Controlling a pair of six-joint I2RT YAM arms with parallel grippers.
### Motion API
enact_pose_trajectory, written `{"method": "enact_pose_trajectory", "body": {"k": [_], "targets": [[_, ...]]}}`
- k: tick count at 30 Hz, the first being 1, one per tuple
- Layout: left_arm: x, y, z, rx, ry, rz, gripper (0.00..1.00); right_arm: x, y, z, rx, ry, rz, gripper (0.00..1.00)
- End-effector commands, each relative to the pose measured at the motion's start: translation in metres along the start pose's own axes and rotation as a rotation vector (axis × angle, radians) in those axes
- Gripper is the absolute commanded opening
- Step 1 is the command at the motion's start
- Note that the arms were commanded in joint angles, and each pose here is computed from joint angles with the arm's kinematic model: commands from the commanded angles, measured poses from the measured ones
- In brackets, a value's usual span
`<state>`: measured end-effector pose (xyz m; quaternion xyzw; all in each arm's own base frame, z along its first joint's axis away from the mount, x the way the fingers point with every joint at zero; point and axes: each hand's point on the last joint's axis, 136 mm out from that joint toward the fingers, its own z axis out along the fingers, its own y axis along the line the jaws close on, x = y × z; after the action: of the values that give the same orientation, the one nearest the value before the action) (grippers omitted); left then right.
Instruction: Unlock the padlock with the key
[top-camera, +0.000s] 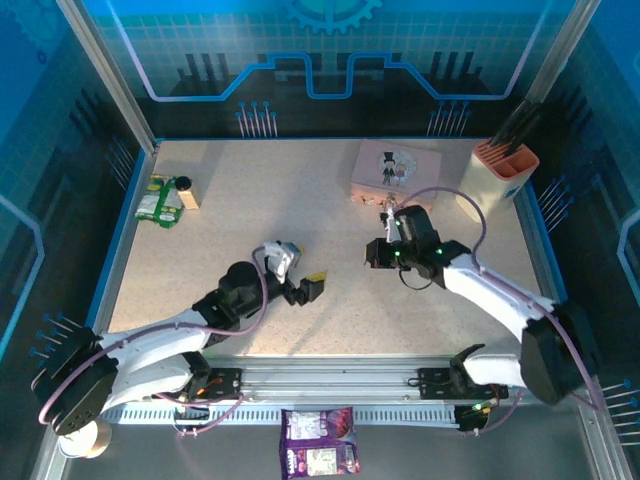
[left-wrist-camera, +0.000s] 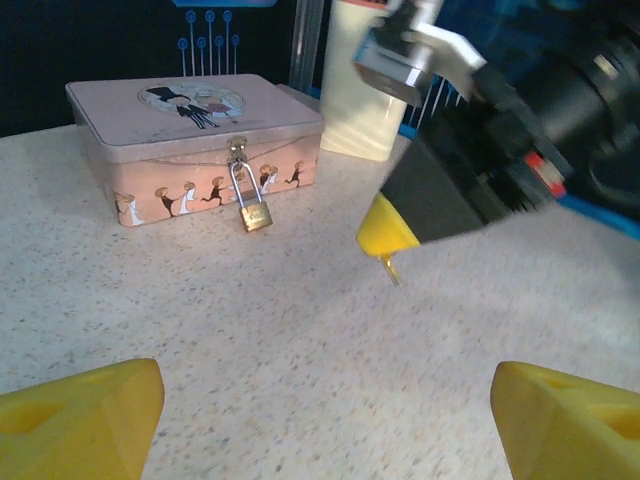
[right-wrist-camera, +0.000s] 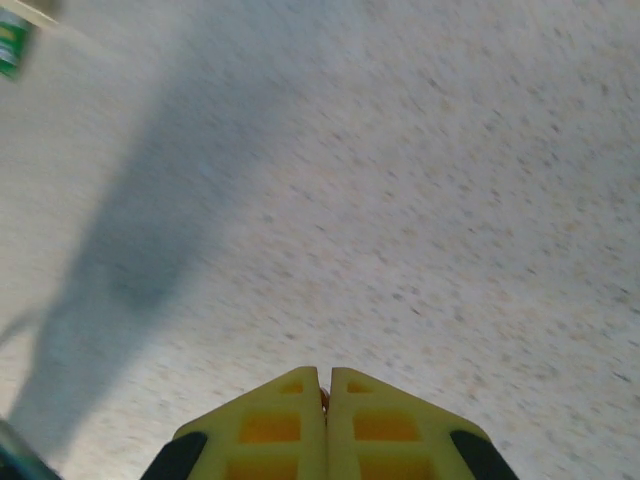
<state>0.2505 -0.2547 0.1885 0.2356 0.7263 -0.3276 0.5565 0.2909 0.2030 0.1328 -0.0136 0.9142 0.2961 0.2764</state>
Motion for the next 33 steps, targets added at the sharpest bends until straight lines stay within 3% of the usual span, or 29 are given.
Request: {"method": "enact_pose_trajectory", "body": {"k": [1,7,16,25,33], "targets": [[-0.025,-0.002,0.014,0.006,-0.009,-0.257,0.86,-0.039,0.034,-0.013,-0.207,-0.253,0.117,0.0],[-0.054,-0.027,0.037,0.132,0.02,-0.49,0.81,-0.066,0.055,-0.047,-0.346,-0.514,0.167,0.0],[-0.078,-0.024,0.036,0.153,-0.083,-0.775,0.74,-0.061,0.073,-0.09,-0.385,-0.722,0.209,0.0],[-0.088,-0.049,0.039,0.287,-0.134,-0.82,0.72,-0.054,0.085,-0.092,-0.481,-0.772,0.314,0.0],[-0.083,-0.044,0.042,0.279,-0.143,-0.878,0.66,-0.05,0.085,-0.091,-0.521,-0.788,0.371,0.0]]}}
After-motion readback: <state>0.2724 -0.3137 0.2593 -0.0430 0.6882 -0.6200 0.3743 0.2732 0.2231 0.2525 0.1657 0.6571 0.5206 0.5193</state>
